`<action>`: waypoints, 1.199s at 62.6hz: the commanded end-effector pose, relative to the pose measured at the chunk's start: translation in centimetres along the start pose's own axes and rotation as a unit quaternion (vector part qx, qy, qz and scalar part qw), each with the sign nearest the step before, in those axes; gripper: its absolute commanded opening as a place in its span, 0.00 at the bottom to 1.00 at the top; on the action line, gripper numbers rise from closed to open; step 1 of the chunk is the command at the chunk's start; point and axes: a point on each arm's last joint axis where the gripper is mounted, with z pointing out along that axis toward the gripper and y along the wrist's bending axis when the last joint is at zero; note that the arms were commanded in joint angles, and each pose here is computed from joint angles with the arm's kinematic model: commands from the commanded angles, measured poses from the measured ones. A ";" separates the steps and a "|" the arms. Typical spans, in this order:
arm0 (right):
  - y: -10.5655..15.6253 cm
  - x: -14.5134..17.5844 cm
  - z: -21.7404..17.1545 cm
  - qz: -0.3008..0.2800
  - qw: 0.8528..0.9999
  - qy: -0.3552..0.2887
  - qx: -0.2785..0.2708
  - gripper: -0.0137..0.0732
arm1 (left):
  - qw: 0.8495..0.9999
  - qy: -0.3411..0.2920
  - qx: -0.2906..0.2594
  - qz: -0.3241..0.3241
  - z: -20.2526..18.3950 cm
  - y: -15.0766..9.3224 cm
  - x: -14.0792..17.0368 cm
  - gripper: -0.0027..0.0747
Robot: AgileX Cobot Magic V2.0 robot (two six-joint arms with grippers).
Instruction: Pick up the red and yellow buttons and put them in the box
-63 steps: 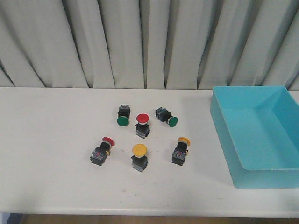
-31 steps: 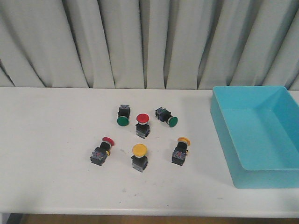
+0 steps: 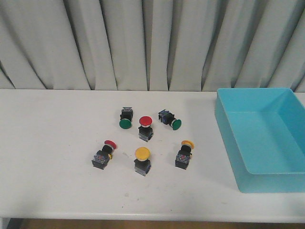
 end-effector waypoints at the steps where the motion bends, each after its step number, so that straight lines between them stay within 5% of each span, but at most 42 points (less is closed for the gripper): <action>1: 0.0 -1.6 -0.2 -0.039 0.994 -0.098 0.007 0.15 | 1.000 -0.029 0.005 -0.006 0.0 -0.1 0.5 0.03; 8: -0.3 -5.1 -1.6 -0.003 0.956 -0.292 0.018 0.15 | 0.991 -0.131 0.008 -0.009 -0.3 -0.1 -1.6 0.03; 16: -1.8 -10.0 -2.0 0.042 0.923 -0.377 0.066 0.15 | 0.944 -0.331 0.006 0.006 -1.8 -0.1 -6.9 0.03; 22: -2.1 -15.4 -0.8 -0.020 0.913 -0.401 0.076 0.15 | 0.959 -0.280 -0.019 0.027 -0.1 0.2 -12.0 0.03; 29: -1.9 -20.8 3.6 -0.077 0.938 -0.335 0.043 0.15 | 0.987 -0.140 -0.014 0.081 5.4 0.0 -17.4 0.03; 36: -2.2 -23.2 9.1 0.009 0.974 -0.227 0.002 0.15 | 0.997 -0.021 0.003 0.076 11.6 -0.2 -19.8 0.03; 50: -2.1 -22.6 14.7 0.118 0.981 -0.150 -0.019 0.15 | 0.992 0.114 0.019 0.052 20.5 -0.4 -18.3 0.03; 63: -2.0 -21.2 15.1 0.106 0.991 -0.078 -0.012 0.16 | 0.989 0.143 0.018 -0.019 22.7 -0.6 -16.8 0.03; 75: -1.9 -20.4 15.2 0.018 0.999 -0.032 -0.010 0.25 | 0.996 0.092 0.013 -0.017 22.9 -0.6 -18.0 0.05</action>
